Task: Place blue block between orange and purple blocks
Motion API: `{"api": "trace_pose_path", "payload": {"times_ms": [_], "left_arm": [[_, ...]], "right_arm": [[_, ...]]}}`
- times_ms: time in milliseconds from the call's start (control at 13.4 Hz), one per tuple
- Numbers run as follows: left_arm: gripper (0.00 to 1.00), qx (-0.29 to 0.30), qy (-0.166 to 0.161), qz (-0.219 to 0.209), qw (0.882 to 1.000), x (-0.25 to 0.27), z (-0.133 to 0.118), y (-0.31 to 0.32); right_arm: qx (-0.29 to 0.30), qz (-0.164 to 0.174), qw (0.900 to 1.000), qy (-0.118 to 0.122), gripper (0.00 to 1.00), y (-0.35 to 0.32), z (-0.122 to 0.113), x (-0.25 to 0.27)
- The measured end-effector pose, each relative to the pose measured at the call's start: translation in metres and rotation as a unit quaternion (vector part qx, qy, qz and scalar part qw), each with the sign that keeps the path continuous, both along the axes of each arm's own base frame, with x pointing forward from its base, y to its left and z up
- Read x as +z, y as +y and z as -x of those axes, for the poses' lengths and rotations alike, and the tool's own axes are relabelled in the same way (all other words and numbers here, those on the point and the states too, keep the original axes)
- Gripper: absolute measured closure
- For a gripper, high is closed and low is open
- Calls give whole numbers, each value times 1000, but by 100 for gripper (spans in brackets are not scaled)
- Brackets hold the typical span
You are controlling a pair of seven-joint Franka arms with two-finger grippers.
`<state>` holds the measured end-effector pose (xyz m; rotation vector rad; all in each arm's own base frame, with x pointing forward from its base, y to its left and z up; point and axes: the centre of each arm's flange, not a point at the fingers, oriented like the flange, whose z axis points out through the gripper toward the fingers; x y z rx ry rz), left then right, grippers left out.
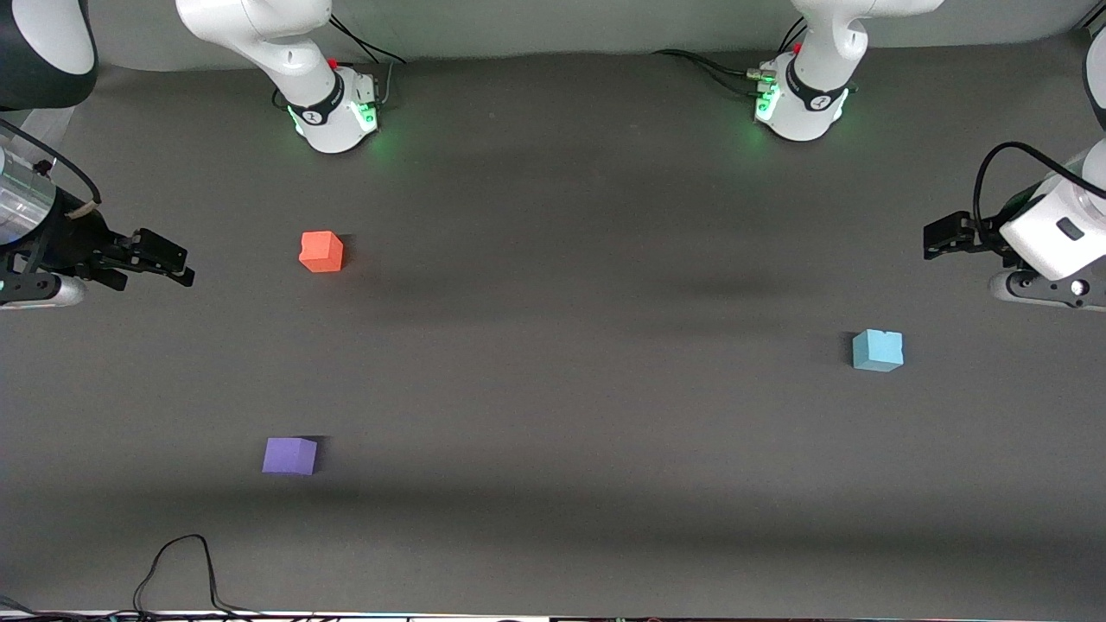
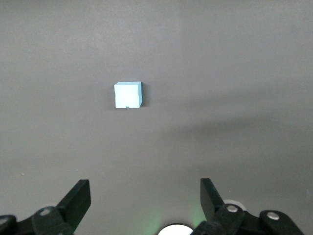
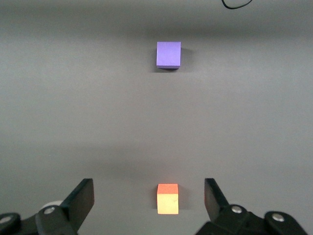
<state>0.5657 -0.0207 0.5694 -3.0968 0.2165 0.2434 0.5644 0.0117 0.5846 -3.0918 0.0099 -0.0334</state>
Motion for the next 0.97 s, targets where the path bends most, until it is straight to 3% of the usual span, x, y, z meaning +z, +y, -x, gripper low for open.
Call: {"api": "trace_pose_path", "payload": {"times_ms": [599,973], "left_arm": [[0,5,1,1,1000,0,0,11],[0,8,2,6,1000,-17,-1,57]], "right_arm": [[-2,1,1000,6,0,-2,-2,-5],[-4,1,1000,8,0,-5,-2,-6]]}}
